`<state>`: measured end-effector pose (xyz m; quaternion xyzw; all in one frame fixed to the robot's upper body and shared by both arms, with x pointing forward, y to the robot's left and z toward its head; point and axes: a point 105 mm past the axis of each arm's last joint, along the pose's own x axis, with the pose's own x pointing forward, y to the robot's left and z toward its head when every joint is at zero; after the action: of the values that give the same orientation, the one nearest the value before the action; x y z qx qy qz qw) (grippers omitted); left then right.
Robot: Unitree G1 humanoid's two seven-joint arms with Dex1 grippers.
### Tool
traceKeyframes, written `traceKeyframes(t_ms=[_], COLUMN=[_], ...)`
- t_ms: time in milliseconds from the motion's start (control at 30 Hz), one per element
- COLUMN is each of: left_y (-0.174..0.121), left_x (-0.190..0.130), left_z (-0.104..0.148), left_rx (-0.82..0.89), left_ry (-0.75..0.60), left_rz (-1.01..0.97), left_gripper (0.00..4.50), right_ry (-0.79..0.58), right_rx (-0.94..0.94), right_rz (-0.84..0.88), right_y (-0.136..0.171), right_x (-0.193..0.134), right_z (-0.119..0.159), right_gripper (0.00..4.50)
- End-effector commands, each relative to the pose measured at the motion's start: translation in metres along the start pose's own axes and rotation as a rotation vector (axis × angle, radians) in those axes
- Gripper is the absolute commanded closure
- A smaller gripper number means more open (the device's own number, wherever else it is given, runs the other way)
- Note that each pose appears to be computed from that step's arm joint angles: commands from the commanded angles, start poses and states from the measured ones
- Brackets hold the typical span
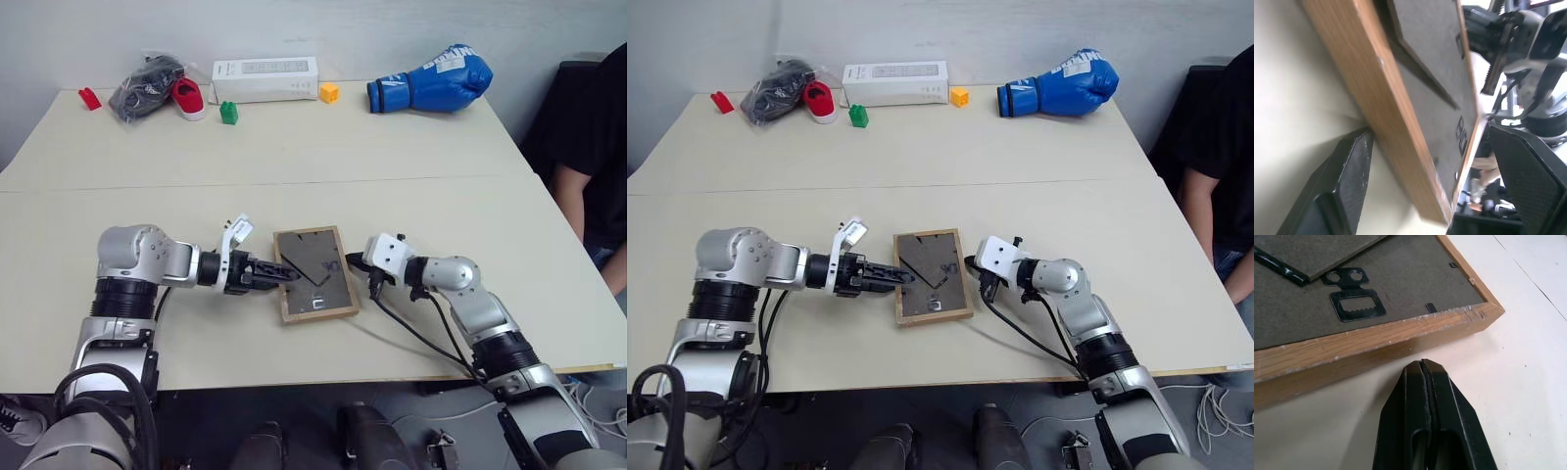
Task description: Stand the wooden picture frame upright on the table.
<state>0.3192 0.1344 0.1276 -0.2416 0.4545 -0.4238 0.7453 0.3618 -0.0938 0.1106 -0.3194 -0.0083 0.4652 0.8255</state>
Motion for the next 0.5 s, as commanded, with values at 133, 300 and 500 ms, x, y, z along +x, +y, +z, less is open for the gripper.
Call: traceKeyframes(t_ms=[133,300,500], left_y=[0.009,0.008,-0.007], left_x=[-0.005,0.016,0.039], left_z=[-0.013,-0.012,-0.026], left_rx=[-0.012,-0.074,-0.084], left_ry=[0.02,-0.006,0.058], left_rz=[0.057,0.018,-0.073], left_gripper=[0.6,0.6,0.6], right_ry=[0.026,0.015,-0.008], right_rx=[-0.004,0.014,0.025], right_rz=[0.013,0.057,0.063], right_y=[0.006,0.017,0.024], right_x=[-0.015,-0.012,0.001], right_z=[-0.002,0.004,0.011], right_gripper=[4.5,4.5,4.5])
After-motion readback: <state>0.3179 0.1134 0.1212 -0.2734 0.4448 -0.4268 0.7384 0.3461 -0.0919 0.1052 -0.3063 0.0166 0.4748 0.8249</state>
